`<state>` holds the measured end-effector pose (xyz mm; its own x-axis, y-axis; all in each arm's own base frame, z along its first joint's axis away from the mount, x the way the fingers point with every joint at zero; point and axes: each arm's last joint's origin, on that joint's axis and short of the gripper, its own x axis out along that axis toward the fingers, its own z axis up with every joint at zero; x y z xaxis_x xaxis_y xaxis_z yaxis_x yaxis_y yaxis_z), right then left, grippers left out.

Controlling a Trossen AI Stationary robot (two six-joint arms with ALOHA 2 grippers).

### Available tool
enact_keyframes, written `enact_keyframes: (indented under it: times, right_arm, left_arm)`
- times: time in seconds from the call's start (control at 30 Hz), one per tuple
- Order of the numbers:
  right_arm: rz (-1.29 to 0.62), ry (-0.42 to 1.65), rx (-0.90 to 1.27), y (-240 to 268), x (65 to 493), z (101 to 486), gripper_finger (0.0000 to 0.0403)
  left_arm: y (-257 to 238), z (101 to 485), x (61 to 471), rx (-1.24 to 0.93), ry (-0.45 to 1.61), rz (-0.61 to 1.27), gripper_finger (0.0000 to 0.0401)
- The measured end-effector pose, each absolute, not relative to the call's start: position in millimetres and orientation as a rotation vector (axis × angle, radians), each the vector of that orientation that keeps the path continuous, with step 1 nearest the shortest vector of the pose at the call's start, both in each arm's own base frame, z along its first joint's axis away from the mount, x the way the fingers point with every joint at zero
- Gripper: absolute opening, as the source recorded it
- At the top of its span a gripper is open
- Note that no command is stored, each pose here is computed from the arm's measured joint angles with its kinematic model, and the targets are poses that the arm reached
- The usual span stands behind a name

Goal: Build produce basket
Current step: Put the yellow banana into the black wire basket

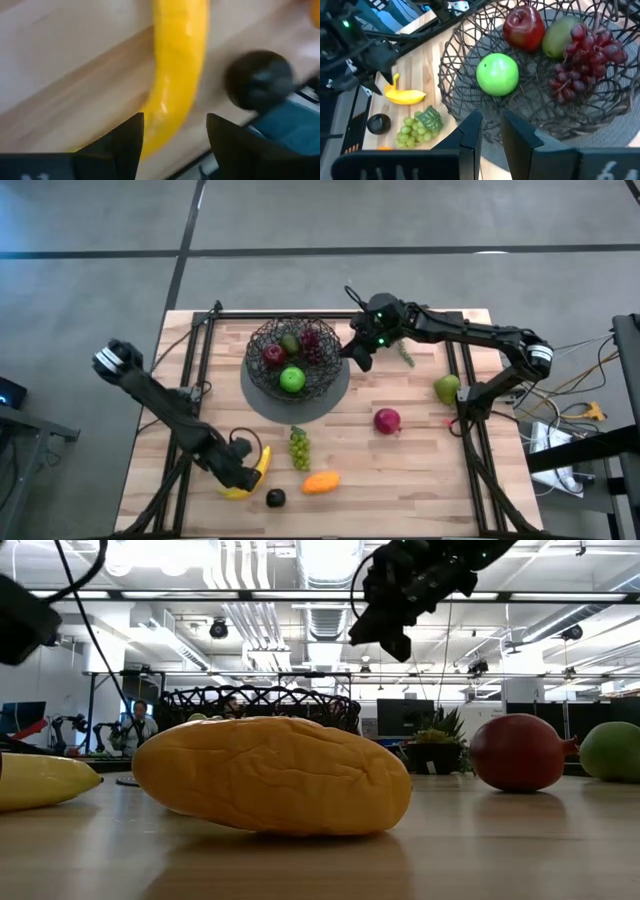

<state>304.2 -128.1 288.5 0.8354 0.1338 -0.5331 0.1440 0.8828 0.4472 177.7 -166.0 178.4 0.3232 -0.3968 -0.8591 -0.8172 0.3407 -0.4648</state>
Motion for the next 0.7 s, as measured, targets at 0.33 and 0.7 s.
enact_keyframes:
  times: [0.33,0.7]
  right_arm:
    - [-0.005,0.575,0.491,-127.4,302.7,293.1,0.0057]
    - [0.003,0.526,0.442,-124.1,292.2,313.5,0.0057]
  left_arm:
    - [-189.5,149.3,205.1,-1.122,1.323,0.551,0.0202]
    - [-177.6,197.9,203.3,-0.943,1.406,0.581,0.0107]
